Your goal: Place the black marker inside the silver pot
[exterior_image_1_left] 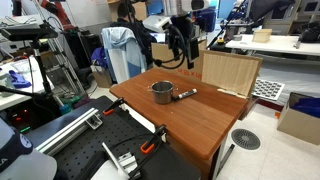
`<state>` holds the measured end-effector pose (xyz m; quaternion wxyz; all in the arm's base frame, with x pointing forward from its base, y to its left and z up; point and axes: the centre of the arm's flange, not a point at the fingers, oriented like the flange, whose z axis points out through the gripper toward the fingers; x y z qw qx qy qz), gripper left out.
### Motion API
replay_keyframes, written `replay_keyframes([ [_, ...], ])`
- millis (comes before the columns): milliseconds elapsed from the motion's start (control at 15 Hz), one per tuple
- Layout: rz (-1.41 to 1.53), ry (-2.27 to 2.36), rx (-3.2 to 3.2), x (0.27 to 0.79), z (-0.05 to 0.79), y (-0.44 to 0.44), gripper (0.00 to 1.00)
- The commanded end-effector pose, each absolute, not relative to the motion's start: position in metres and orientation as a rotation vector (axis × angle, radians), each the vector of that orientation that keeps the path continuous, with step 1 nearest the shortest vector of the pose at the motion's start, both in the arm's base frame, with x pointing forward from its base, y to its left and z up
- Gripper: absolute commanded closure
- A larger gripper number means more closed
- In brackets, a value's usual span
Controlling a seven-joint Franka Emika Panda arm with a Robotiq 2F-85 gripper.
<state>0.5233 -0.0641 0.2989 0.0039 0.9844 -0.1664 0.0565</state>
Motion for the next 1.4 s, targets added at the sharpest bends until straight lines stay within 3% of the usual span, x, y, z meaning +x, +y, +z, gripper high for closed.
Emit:
replay_keyframes([
  [0,0.164,-0.551,3.091,0.546,0.276,-0.072,0.00],
  [1333,0.022,-0.647,3.040,0.584,0.171,-0.084,0.00],
])
